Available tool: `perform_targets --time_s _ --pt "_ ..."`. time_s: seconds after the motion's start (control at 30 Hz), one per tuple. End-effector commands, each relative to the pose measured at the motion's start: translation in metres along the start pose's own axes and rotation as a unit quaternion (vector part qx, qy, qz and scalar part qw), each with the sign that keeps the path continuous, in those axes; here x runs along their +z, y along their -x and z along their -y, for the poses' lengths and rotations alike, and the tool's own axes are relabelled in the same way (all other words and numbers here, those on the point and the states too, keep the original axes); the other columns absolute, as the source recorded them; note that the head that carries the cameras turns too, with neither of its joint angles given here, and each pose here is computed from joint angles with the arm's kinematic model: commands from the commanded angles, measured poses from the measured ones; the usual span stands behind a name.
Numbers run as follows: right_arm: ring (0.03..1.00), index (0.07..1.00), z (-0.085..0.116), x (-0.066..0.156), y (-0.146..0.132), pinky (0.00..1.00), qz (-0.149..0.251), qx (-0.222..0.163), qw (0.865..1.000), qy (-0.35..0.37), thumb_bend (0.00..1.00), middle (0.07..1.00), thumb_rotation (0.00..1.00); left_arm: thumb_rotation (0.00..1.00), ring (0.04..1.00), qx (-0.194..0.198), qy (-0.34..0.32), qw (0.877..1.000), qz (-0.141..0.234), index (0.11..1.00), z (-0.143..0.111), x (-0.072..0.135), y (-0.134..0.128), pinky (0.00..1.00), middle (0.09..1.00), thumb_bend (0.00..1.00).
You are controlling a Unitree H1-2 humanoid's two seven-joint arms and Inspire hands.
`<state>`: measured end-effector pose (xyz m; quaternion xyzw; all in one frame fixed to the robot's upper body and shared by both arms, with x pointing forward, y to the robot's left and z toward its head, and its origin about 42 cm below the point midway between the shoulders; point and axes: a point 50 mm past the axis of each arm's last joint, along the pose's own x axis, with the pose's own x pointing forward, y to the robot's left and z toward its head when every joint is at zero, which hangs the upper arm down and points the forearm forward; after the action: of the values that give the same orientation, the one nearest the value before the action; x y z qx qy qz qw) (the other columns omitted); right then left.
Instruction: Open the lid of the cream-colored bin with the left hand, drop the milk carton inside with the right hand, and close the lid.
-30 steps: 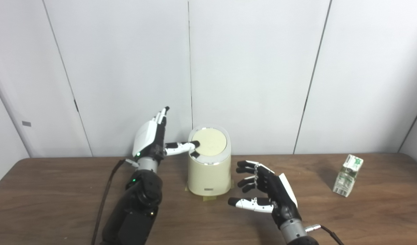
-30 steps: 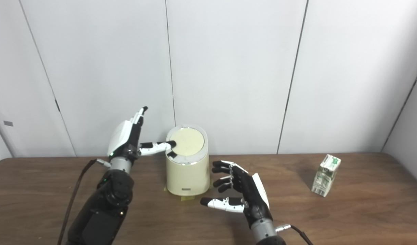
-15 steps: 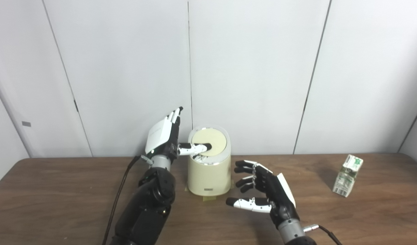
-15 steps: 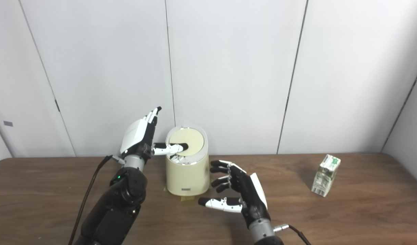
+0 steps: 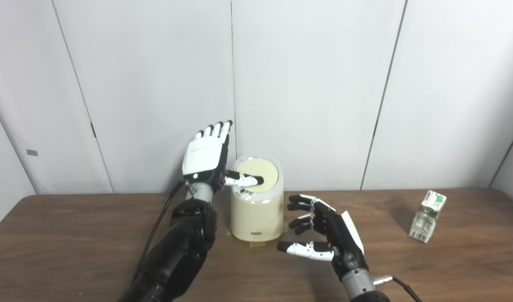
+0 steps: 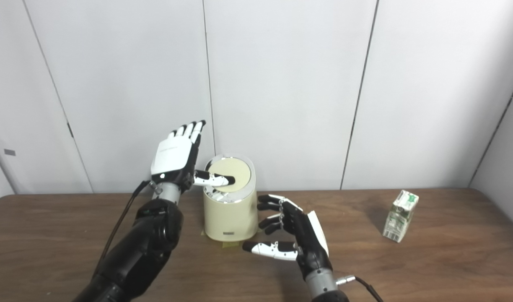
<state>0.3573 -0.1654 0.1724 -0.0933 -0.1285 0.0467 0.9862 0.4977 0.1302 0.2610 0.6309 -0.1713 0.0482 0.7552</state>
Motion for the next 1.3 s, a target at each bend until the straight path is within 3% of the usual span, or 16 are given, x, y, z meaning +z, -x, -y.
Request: perform_targets --time_s 0.0,0.33,0.43,0.53,0.6,0.67,0.77,0.87,1.03,1.1,1.13,1.27 --pt "0.538 0.715 0.002 0.022 -0.011 0.47 0.045 -0.006 0.999 -0.008 0.64 0.699 0.01 0.14 1.000 0.010 -0.046 0.999 0.001 1.000 -0.016 -0.006 -0.012 1.00 1.000 1.00" --pt "0.542 0.707 0.004 0.024 -0.009 0.47 0.043 -0.003 0.999 -0.008 0.63 0.699 0.02 0.17 1.000 -0.043 -0.107 0.993 0.002 1.000 0.000 -0.012 0.001 1.00 1.000 1.00" --pt "0.543 0.713 0.005 0.024 -0.009 0.46 0.041 -0.003 0.999 -0.005 0.63 0.705 0.03 0.18 1.000 -0.038 -0.067 0.997 -0.009 1.000 0.003 -0.013 0.005 0.99 1.000 1.00" --pt "0.539 0.716 0.006 0.022 -0.009 0.46 0.043 0.000 0.999 0.000 0.62 0.704 0.03 0.26 1.000 -0.029 0.055 0.997 -0.036 1.000 -0.005 -0.011 0.005 0.94 1.000 1.00" --pt "0.539 0.717 0.006 0.021 -0.009 0.46 0.042 -0.001 0.999 0.001 0.62 0.706 0.01 0.30 1.000 -0.028 0.164 0.984 -0.055 1.000 -0.014 -0.011 0.006 0.98 1.000 0.99" --pt "0.547 0.719 0.007 0.021 -0.009 0.46 0.039 -0.003 0.999 0.003 0.62 0.710 0.02 0.33 1.000 -0.022 0.233 0.970 -0.066 1.000 -0.019 -0.015 0.007 0.95 1.000 1.00" --pt "0.552 0.717 0.007 0.021 -0.009 0.46 0.037 -0.003 0.999 0.007 0.62 0.708 0.04 0.38 1.000 -0.016 0.275 0.959 -0.069 1.000 -0.022 -0.021 0.012 0.86 1.000 1.00" --pt "0.551 0.716 0.008 0.021 -0.009 0.46 0.037 -0.002 0.999 0.003 0.62 0.711 0.03 0.38 1.000 -0.007 0.318 0.945 -0.071 1.000 -0.026 -0.033 0.021 0.88 1.000 1.00" --pt "0.545 0.721 0.011 0.020 -0.009 0.46 0.035 -0.002 0.999 0.002 0.62 0.721 0.02 0.34 1.000 -0.015 0.439 0.896 -0.064 1.000 -0.034 -0.062 0.046 0.88 1.000 0.97" --pt "0.546 0.718 0.013 0.020 -0.009 0.46 0.034 -0.003 0.999 -0.001 0.63 0.722 0.02 0.34 1.000 -0.013 0.466 0.882 -0.067 1.000 -0.034 -0.071 0.061 0.90 1.000 0.95" --pt "0.544 0.718 0.014 0.019 -0.010 0.46 0.035 -0.004 0.999 -0.002 0.63 0.721 0.01 0.33 0.984 -0.010 0.475 0.877 -0.068 0.998 -0.034 -0.075 0.069 0.88 0.993 0.93" --pt "0.546 0.709 0.020 0.018 -0.012 0.45 0.039 -0.018 0.999 0.008 0.63 0.705 0.00 0.22 0.792 0.006 0.497 0.865 -0.065 0.839 -0.025 -0.085 0.103 0.74 0.829 0.80"
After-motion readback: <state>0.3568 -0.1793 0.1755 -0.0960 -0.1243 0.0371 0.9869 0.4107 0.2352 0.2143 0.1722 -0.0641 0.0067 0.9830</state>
